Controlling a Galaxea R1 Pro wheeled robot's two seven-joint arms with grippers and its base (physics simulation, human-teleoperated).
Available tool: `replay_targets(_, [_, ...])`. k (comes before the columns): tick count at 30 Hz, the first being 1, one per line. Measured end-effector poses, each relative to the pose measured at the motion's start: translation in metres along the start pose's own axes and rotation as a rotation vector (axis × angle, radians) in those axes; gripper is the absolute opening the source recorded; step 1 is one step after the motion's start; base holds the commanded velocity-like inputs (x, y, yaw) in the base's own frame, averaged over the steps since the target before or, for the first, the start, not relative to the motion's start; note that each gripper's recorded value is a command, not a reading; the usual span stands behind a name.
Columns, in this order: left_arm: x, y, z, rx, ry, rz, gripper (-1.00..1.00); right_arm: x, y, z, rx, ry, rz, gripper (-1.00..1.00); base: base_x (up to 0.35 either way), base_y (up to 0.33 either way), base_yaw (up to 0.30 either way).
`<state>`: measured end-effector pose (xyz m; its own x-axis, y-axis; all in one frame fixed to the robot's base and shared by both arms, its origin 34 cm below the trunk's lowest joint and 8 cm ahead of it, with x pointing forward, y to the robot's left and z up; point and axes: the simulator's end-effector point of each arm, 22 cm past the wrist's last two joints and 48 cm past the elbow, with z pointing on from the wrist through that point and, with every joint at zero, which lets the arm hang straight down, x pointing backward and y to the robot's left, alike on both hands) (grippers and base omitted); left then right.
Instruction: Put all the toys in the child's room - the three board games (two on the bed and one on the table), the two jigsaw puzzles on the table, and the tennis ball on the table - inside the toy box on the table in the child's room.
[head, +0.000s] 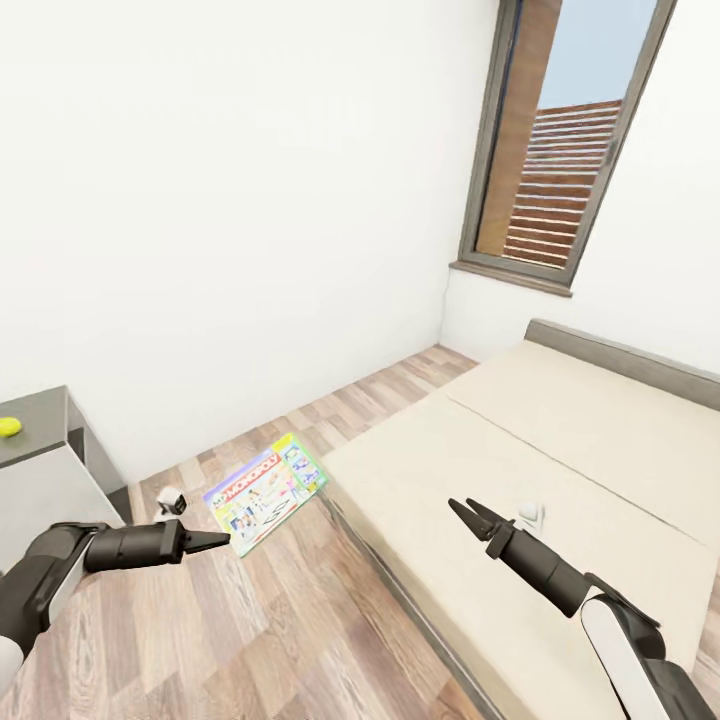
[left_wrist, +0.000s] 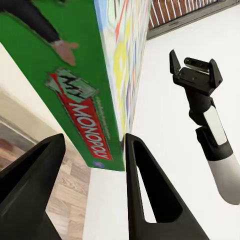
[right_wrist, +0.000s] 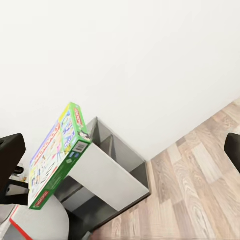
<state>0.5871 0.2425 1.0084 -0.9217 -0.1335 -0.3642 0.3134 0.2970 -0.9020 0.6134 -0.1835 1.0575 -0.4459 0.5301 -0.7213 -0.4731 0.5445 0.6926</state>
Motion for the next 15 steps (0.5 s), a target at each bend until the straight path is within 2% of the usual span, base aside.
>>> replay_targets(15, [0.000,0.000,0.000,0.000,0.001,0.000,-1.00,0.013,0.007,0.007,-0.012,0.032,0.001,1.00,0.000,0.000,0.282])
